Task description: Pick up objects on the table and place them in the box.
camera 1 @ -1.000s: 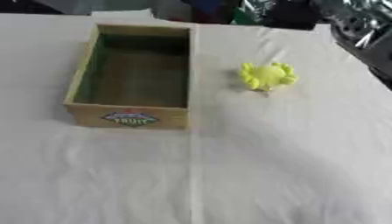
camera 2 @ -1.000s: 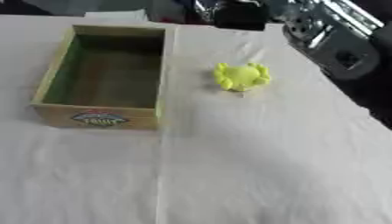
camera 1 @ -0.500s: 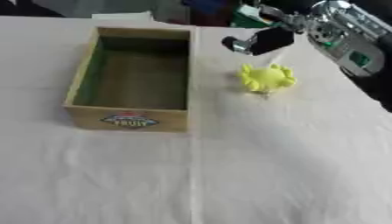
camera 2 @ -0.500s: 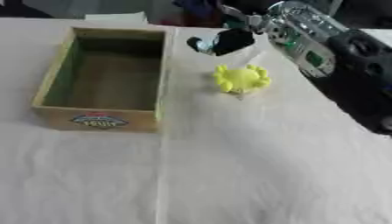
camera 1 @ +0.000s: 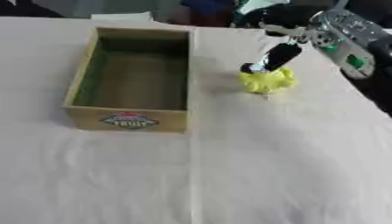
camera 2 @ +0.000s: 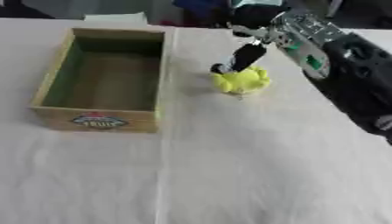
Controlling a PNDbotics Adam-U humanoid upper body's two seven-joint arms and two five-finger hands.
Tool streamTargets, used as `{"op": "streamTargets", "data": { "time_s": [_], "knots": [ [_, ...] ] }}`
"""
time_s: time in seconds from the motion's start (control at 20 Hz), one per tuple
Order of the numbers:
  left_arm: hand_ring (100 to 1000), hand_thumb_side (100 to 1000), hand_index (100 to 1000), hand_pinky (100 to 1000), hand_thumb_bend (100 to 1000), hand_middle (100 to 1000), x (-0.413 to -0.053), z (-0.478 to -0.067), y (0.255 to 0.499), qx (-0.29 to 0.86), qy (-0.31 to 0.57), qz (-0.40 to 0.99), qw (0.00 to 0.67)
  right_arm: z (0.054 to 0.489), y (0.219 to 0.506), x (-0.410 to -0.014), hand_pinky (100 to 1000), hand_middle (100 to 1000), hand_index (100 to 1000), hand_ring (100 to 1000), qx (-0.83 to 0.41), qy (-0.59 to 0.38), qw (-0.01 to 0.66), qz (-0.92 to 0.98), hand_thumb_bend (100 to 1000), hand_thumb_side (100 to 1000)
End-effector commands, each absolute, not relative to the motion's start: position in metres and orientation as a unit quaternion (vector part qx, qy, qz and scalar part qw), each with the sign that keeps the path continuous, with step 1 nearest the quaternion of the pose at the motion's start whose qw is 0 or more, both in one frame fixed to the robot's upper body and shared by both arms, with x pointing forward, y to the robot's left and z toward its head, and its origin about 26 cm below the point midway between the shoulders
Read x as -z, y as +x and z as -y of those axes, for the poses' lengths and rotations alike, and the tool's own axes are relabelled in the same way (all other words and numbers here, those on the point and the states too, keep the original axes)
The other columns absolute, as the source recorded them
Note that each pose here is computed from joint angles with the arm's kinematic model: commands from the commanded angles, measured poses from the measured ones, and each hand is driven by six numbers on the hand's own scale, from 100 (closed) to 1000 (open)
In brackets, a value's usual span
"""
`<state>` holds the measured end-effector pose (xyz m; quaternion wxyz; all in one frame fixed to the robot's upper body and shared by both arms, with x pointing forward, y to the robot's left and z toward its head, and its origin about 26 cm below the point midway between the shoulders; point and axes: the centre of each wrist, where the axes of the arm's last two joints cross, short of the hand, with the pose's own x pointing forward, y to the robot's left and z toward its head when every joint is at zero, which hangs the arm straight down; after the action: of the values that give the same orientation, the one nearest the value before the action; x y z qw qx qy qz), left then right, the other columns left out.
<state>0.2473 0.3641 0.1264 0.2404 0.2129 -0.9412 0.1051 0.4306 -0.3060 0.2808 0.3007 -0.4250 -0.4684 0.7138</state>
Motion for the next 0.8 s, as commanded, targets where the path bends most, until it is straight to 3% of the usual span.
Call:
{"op": "streamTargets", "data": {
  "time_s": [0.05, 0.25, 0.3, 0.35, 0.7, 0.8],
  "knots": [
    [555, 638, 767, 504, 100, 555, -0.135, -0.366, 0.245, -0.096, 0.218, 0.944, 0.228, 0.325, 0.428, -0.295, 977, 953, 1000, 948, -0.724, -0.443, 0.300, 0.435, 383, 619],
    [555, 636, 767, 504, 100, 555, -0.135, -0.366, 0.245, -0.096, 0.218, 0.944, 0.229, 0.342, 0.429, -0.291, 974, 951, 1000, 941, -0.745, -0.438, 0.314, 0.392, 323, 596],
    [555, 636, 767, 504, 100, 555, -0.135, -0.366, 0.245, -0.096, 0.219, 0.944, 0.229, 0.344, 0.429, -0.290, 975, 949, 1000, 940, -0.750, -0.435, 0.318, 0.383, 354, 549],
    [555, 636, 767, 504, 100, 555, -0.135, -0.366, 0.245, -0.096, 0.218, 0.944, 0.229, 0.346, 0.428, -0.289, 972, 950, 1000, 939, -0.755, -0.432, 0.322, 0.375, 325, 585],
    [555, 635, 767, 504, 100, 555, -0.134, -0.366, 0.245, -0.096, 0.218, 0.944, 0.229, 0.351, 0.426, -0.285, 967, 949, 1000, 939, -0.780, -0.406, 0.355, 0.319, 317, 573],
    [555, 634, 767, 504, 100, 554, -0.134, -0.365, 0.245, -0.096, 0.218, 0.944, 0.229, 0.345, 0.424, -0.295, 949, 930, 1000, 921, -0.785, -0.389, 0.383, 0.295, 403, 573]
  ]
}}
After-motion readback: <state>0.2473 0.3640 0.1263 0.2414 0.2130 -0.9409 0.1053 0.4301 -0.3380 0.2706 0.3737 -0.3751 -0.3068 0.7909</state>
